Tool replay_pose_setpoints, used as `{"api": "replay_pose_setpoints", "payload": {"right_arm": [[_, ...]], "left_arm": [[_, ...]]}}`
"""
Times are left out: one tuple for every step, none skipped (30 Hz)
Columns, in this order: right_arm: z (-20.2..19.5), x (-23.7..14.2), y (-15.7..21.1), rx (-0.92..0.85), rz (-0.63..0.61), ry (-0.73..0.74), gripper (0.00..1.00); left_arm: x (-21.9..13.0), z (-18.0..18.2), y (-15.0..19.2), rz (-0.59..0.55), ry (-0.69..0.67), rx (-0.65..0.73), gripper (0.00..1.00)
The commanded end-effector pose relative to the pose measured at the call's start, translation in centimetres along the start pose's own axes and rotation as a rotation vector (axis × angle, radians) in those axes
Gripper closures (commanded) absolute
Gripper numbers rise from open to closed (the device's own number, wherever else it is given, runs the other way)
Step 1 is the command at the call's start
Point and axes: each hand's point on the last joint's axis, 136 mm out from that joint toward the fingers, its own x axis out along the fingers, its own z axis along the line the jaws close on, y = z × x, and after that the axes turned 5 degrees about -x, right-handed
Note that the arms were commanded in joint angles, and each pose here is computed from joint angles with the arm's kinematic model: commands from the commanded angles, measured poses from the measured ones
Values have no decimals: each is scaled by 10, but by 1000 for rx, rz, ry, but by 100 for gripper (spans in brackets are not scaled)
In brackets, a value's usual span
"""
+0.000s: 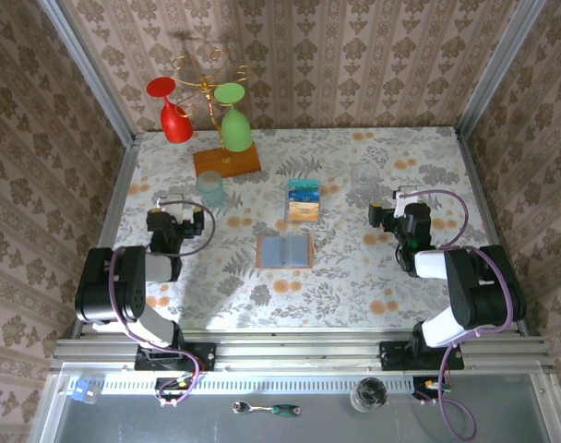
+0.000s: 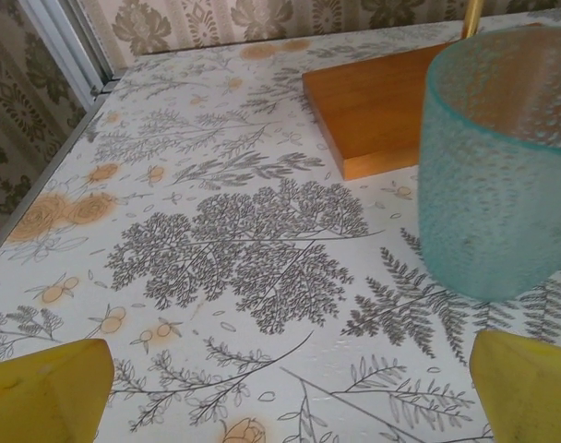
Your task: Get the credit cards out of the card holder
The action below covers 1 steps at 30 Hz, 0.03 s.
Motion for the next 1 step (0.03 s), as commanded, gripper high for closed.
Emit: {"api": "replay_pose_setpoints", "payload": {"right_arm": [[-2,0,-3,24,-25,1,0]], "left_arm": [[3,-2,-9,-16,16,-2,0]]}}
